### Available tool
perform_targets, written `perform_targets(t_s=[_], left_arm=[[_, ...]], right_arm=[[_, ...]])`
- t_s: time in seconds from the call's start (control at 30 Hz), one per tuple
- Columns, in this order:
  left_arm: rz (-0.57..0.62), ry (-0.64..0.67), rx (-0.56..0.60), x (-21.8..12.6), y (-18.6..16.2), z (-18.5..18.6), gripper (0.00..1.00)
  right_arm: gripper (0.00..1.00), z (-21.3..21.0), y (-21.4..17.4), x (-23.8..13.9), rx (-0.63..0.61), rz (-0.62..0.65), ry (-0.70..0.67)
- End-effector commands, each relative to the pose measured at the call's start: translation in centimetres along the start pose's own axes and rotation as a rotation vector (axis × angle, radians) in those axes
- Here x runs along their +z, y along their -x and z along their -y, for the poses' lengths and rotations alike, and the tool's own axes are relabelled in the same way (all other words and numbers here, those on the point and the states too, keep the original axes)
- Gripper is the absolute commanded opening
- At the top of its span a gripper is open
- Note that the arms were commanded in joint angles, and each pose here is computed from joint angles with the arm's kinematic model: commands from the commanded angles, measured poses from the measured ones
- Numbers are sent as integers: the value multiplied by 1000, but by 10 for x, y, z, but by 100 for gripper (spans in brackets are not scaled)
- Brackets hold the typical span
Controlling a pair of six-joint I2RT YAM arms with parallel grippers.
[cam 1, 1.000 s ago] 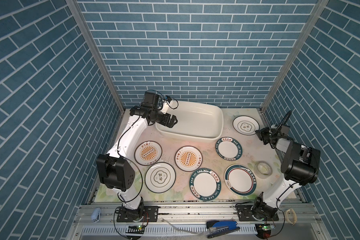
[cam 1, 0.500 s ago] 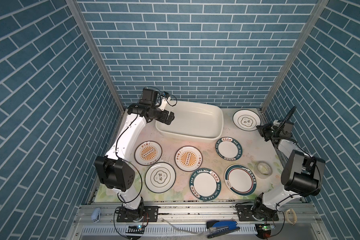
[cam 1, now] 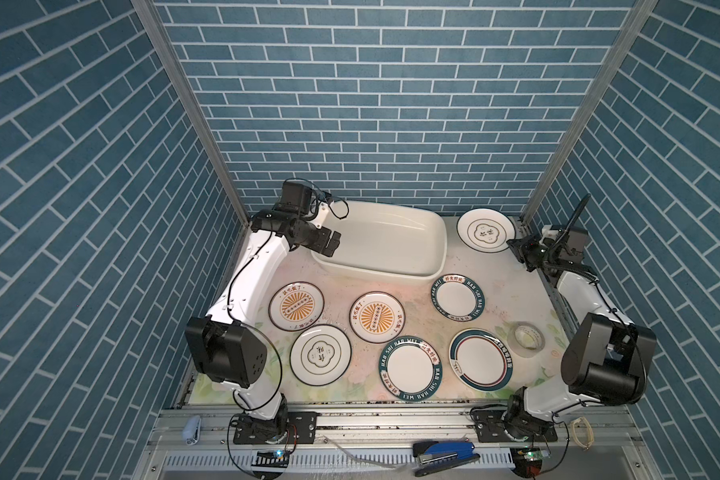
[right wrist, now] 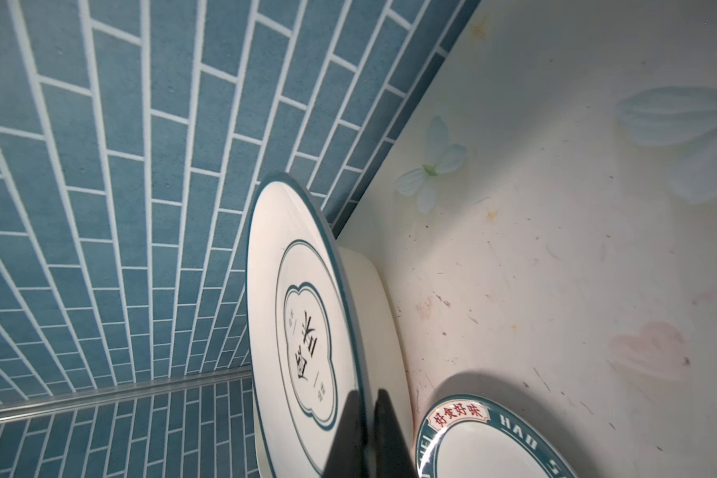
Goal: Place the plates into the plastic bin on the countertop
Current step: 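Lift the plate and carry it over the white bin with the right gripper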
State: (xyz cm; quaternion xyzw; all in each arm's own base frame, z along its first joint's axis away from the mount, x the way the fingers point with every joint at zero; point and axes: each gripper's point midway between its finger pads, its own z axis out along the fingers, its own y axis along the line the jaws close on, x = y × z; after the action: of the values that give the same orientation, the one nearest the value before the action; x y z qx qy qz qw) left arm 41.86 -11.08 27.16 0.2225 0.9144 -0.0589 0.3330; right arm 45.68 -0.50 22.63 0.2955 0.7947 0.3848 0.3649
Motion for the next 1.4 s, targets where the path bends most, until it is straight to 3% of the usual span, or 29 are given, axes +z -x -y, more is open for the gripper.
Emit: perform_targets(t_s=[0.0,0.37,0.9,1.37], left_arm=[[16,18,-31,-11,-2,-4,100],[50,22,-118,-16,1,-13,100],[87,-69,-153,-21,19,-1,100],[127,-123,-142,-38,24,10,100]], right_arm=[[0,-43,-11,-4,-102,-39,63],[0,-102,-72,39,-229,-150,103],[0,-151,-172,158,-339,-294,121],[0,-153,-255,258,-373,-392,107]])
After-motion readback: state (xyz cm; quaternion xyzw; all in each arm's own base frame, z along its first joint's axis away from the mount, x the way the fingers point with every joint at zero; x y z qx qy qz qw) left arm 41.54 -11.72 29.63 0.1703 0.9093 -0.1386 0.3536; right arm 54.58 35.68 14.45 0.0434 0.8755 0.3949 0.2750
